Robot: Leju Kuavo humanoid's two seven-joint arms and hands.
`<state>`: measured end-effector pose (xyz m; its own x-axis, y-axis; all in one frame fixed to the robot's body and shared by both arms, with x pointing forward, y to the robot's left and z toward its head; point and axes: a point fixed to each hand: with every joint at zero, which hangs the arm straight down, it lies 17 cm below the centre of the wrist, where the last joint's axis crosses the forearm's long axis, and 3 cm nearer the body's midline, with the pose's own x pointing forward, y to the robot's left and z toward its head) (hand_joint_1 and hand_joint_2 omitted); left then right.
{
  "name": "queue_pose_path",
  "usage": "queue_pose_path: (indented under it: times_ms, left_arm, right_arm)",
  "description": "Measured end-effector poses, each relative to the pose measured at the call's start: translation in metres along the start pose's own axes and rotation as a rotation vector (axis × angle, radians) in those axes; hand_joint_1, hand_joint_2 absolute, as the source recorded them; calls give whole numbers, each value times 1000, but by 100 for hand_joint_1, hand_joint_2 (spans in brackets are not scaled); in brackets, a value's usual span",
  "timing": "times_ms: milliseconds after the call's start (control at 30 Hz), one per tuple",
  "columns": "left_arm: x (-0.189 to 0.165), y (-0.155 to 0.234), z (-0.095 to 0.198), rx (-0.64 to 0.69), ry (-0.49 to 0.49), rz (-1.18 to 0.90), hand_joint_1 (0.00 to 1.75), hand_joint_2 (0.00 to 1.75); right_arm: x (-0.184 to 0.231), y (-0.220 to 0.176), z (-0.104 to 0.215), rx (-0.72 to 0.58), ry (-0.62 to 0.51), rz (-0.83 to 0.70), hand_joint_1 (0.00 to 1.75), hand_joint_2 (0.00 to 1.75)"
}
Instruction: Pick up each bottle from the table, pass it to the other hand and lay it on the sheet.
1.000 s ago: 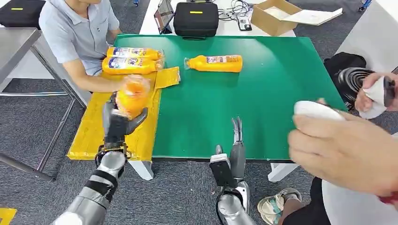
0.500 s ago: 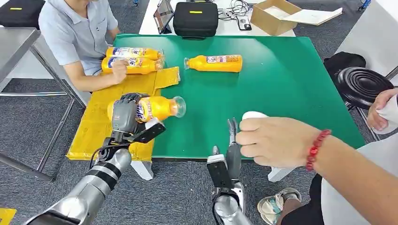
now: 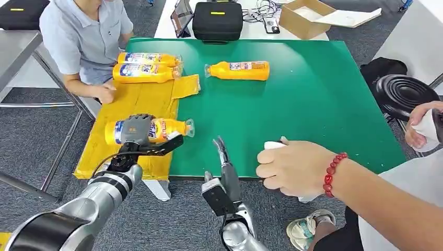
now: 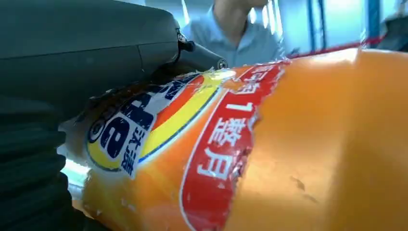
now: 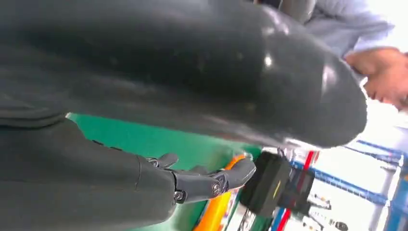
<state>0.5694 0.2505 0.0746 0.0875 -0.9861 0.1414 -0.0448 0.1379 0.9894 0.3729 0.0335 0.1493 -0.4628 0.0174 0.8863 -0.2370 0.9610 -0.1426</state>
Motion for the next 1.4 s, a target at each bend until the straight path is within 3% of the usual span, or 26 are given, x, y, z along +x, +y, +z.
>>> queue_pose_path:
  times_ms: [33,67,167,300,333,367,567,833,1033,1200,1267,1400]
  left_arm:
    - [-4,-6,1,-24,14,-4,148,175]
    - [-10,-13,3,-52,28,-2,133,175]
    - [-18,-27,8,-115,56,17,72,175]
    - [-21,-34,7,-170,64,95,72,175]
    - [-22,-34,7,-172,66,106,16,175]
    - [-22,-34,7,-174,67,110,0,175]
    - [-10,-49,12,-266,32,267,0,175]
    - [-1,-50,12,-292,19,330,0,175]
    - [23,-58,17,-401,-64,425,0,175]
    - [50,-60,27,-516,-192,535,0,175]
    - [65,-47,28,-477,-263,647,0,175]
    - [113,7,46,-341,-447,1257,0,175]
  right_arm:
    - [-1,2,1,7,4,-4,0,0]
    - [-3,5,1,14,12,-11,0,0]
    - [-8,7,4,25,27,-20,0,0]
    - [-12,11,7,40,43,-30,0,0]
    - [-13,11,8,42,47,-31,0,0]
    - [-14,11,8,43,50,-31,0,0]
    - [-17,14,11,55,58,-32,0,0]
    - [-20,15,12,60,63,-27,0,0]
    - [-20,18,13,75,62,-29,0,0]
    - [-20,19,14,82,62,-30,0,0]
    - [-20,18,13,77,60,-26,0,0]
    - [-6,6,9,24,21,-7,0,0]
